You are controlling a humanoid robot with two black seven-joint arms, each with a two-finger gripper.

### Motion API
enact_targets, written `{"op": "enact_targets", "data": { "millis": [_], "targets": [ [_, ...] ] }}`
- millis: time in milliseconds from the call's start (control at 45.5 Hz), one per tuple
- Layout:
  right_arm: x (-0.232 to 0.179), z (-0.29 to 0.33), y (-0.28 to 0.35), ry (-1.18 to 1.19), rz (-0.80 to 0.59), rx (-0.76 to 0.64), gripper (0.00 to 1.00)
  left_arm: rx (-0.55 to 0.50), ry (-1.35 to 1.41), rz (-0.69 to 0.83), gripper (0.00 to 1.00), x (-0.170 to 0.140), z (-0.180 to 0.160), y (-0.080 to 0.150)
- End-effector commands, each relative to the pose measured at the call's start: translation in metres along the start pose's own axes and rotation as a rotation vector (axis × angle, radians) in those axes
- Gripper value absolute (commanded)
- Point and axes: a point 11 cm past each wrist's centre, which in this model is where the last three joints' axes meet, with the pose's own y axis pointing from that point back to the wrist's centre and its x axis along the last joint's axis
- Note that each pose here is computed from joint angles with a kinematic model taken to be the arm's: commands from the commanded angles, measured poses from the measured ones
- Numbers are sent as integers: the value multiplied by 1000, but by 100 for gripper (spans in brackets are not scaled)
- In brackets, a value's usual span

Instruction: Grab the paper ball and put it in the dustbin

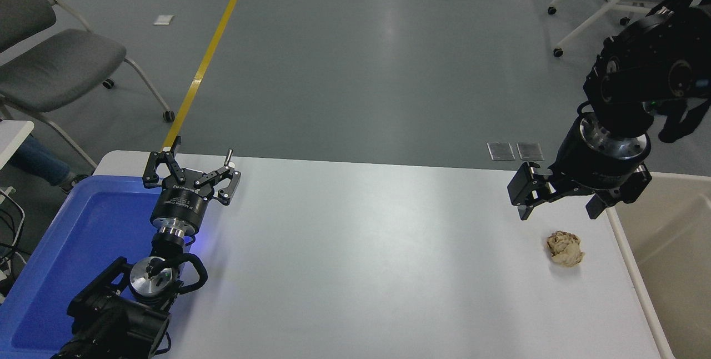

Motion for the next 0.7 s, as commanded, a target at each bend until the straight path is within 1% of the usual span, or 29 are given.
{"op": "enact_targets", "data": {
  "millis": [0, 440, 681],
  "targets": [
    [0, 0, -2, -1, -3, 2, 100, 1, 0, -2, 99, 0, 0, 0],
    [0, 3, -2, -5, 2, 8, 100, -1, 2, 0, 99, 0, 0, 0],
    [3, 11, -6, -23, 32, 18, 100, -1, 2, 0, 99, 0, 0, 0]
  ]
}}
